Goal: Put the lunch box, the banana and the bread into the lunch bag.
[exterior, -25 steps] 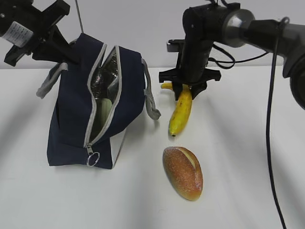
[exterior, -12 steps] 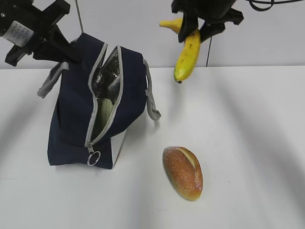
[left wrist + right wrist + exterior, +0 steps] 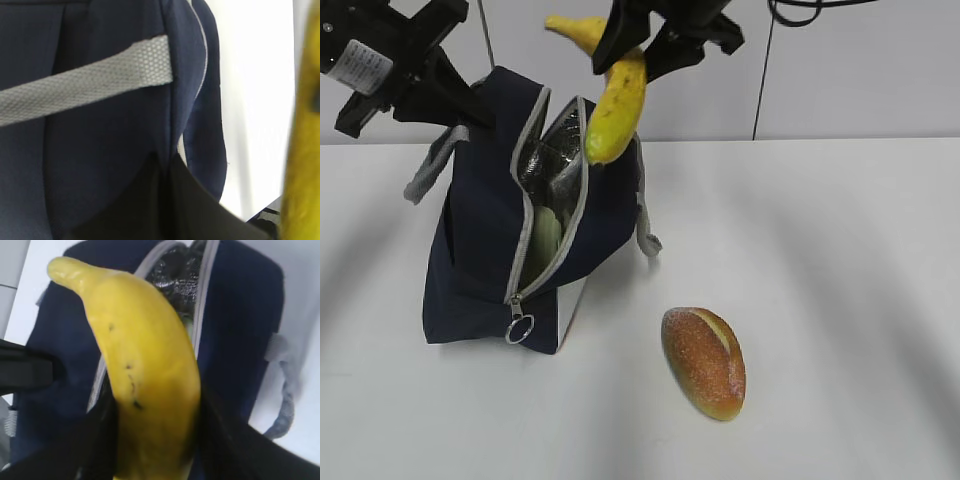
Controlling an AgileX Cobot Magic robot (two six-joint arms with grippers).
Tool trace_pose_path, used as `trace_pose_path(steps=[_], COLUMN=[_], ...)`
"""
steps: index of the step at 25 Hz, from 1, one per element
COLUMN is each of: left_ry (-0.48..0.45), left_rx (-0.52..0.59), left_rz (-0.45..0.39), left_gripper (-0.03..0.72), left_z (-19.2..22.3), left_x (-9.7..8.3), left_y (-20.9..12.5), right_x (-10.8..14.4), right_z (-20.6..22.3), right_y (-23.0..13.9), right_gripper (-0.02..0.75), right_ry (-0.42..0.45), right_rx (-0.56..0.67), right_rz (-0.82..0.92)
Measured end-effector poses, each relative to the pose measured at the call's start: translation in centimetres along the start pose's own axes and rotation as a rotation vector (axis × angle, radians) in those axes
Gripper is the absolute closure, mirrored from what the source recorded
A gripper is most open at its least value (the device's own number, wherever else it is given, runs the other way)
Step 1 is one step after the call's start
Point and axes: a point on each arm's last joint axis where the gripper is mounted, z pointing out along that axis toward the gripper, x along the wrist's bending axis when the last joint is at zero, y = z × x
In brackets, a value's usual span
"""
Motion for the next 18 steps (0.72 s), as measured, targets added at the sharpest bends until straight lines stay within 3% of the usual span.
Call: trace_pose_path(steps=[6, 12, 18], left_ry=[0.000, -0.003, -0.003], left_rx=[0.000, 0.000, 0.000], left_rz=[0.000, -0.001, -0.001], left_gripper=[0.691, 0.691, 0.691], left_z=[0.0, 0.0, 0.0], left_x=[0.0, 0.0, 0.0], left_y=[0.0, 0.0, 0.0], right_x=[-1.2, -2.7, -1.2], right_z=[5.0, 6.7, 7.7], right_y=[-0.8, -1.2, -1.7], right_gripper=[0.415, 0.415, 0.408], right_ry=[-0.003, -0.063, -0.071], right_rx=[0.101, 0.135, 0.157], right_rz=[0.022, 0.018, -0.025])
